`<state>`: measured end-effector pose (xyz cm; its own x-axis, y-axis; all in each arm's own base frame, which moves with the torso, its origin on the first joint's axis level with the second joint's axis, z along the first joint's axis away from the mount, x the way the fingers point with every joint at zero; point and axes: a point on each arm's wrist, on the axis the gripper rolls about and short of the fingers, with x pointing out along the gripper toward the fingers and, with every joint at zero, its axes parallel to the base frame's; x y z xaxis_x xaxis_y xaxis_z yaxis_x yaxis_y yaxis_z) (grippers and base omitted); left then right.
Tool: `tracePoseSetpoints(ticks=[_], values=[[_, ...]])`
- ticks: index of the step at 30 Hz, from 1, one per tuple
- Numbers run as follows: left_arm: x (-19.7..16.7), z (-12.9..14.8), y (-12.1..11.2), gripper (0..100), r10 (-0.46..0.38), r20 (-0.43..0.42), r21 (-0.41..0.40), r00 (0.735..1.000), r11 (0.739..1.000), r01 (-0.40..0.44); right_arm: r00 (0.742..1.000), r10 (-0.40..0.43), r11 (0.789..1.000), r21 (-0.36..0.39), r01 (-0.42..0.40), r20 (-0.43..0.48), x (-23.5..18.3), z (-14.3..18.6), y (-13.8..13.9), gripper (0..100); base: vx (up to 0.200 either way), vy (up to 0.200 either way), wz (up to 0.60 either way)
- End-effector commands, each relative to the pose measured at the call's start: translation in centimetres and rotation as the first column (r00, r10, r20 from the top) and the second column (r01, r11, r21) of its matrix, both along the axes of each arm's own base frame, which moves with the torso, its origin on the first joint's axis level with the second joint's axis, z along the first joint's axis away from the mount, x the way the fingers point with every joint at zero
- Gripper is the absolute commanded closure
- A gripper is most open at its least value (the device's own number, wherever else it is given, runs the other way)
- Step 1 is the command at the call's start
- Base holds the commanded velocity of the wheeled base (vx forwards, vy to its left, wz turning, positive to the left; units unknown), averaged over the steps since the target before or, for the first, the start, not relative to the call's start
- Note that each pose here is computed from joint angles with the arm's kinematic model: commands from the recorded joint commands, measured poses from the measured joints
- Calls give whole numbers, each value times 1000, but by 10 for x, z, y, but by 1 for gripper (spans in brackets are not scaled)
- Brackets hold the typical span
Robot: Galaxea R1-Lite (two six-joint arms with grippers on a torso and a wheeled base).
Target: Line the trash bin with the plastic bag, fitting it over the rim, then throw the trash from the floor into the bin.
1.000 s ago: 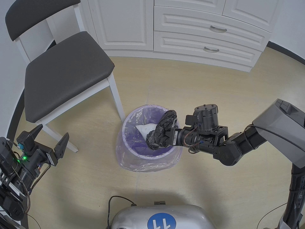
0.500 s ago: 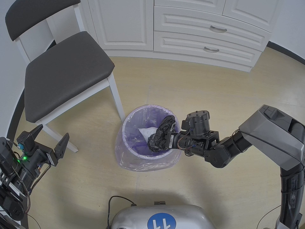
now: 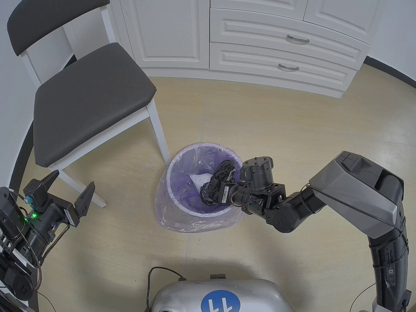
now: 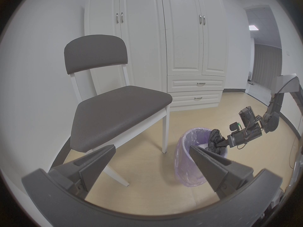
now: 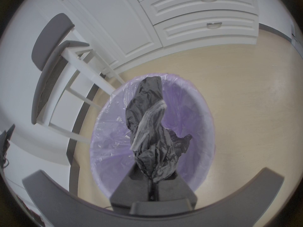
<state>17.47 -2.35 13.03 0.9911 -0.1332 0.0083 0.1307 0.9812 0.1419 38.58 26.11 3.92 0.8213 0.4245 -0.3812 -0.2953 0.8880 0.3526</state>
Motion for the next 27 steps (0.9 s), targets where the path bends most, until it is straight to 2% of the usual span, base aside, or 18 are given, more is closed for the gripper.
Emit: tracePoseSetpoints(ticks=[1, 8, 16, 21, 27], values=[[-3, -3, 0, 0, 0, -17, 3, 1000, 1000, 0, 1000, -16, 1000, 18, 16, 0, 3, -6, 9, 100, 0, 0, 0], [-3, -3, 0, 0, 0, -17, 3, 1000, 1000, 0, 1000, -14, 1000, 8, 14, 19, -6, 18, 0, 100, 0, 0, 0], [-4, -2, 1, 0, 0, -8, 1, 1000, 1000, 0, 999, 16, 998, -63, -13, 50, -22, 37, -16, 100, 0, 0, 0], [-5, -1, 1, 0, 0, -4, 1, 1000, 1000, 0, 999, 34, 992, -124, -32, 15, -26, 32, -20, 100, 0, 0, 0], [-5, -1, 0, 0, -1, -5, 1, 1000, 1000, 1, 1000, 26, 989, -143, -28, -18, -14, 9, -11, 100, 0, 0, 0]])
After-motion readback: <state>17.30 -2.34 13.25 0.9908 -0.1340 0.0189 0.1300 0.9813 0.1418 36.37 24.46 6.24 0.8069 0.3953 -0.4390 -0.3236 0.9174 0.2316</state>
